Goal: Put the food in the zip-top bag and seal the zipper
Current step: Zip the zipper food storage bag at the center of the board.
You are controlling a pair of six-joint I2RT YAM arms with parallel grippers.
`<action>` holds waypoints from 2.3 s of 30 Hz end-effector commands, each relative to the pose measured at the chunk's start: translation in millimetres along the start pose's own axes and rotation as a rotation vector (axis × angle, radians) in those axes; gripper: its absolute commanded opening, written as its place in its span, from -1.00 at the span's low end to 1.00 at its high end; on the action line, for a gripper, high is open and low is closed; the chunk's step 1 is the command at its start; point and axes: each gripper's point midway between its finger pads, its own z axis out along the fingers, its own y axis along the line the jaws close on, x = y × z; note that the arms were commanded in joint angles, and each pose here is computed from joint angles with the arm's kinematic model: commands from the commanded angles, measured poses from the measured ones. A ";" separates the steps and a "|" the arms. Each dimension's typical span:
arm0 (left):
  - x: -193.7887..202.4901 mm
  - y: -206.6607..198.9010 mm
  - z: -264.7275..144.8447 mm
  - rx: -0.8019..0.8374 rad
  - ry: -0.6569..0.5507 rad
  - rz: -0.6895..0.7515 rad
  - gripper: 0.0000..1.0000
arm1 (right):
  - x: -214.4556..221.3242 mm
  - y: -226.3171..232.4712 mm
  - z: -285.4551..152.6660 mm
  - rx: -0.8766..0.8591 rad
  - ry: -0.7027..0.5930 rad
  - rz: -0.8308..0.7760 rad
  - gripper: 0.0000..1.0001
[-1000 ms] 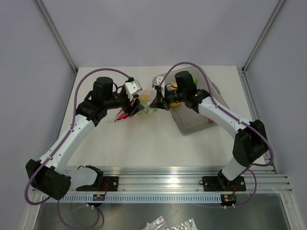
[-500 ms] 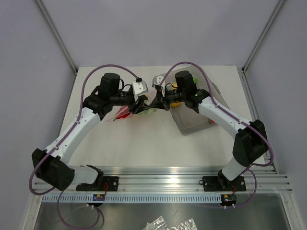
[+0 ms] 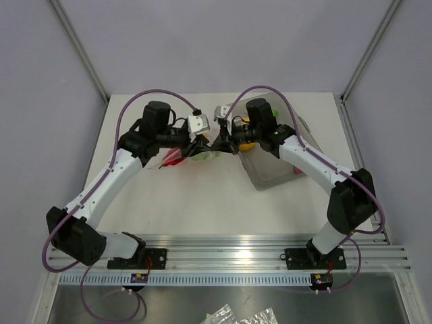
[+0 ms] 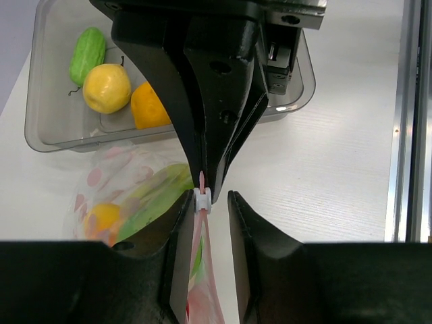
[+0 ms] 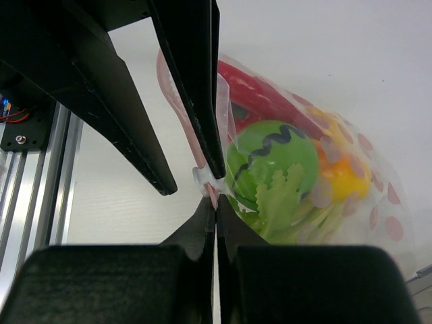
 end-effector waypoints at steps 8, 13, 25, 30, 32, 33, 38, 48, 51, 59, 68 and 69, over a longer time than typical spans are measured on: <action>-6.0 0.1 6.3 0.029 -0.008 0.017 -0.34 | -35.9 -4.8 -2.3 -0.010 -0.080 -0.063 -1.00; -4.9 2.0 7.2 0.017 0.004 0.014 -0.75 | -36.0 -5.9 -2.5 -0.006 -0.080 -0.059 -1.00; 9.9 5.1 3.1 -0.031 0.060 -0.005 -1.00 | -49.3 -22.4 -13.7 0.120 -0.177 -0.083 -1.00; 16.4 6.3 -1.0 -0.056 0.092 -0.010 -1.00 | -64.7 -41.8 -30.7 0.258 -0.265 -0.100 -1.00; 16.5 5.0 -2.3 -0.058 0.092 -0.015 -1.00 | -64.1 -47.0 -37.0 0.296 -0.288 -0.074 -1.00; 15.2 4.0 -2.6 -0.053 0.088 -0.015 -1.00 | -68.1 -51.2 -39.9 0.320 -0.309 -0.080 -1.00; 24.1 -1.4 -6.0 -0.034 0.125 -0.044 -1.00 | -69.4 -62.6 -51.8 0.389 -0.348 -0.061 -1.00; 40.3 15.6 -48.9 -0.173 0.143 -0.128 -1.00 | -72.5 -89.6 -70.2 0.529 -0.398 0.000 -1.00; 46.2 18.7 -63.6 -0.233 0.141 -0.145 -1.00 | -70.1 -96.9 -73.0 0.564 -0.417 0.026 -1.00; 68.2 39.6 -104.6 -0.457 0.158 -0.202 -1.00 | -69.2 -108.3 -80.8 0.615 -0.472 0.088 -1.00; 101.9 69.1 -145.9 -0.699 0.230 -0.306 -1.00 | -66.7 -116.4 -80.6 0.630 -0.496 0.130 -1.00; 103.2 69.2 -148.3 -0.706 0.231 -0.313 -1.00 | -64.0 -116.9 -79.1 0.628 -0.495 0.139 -1.00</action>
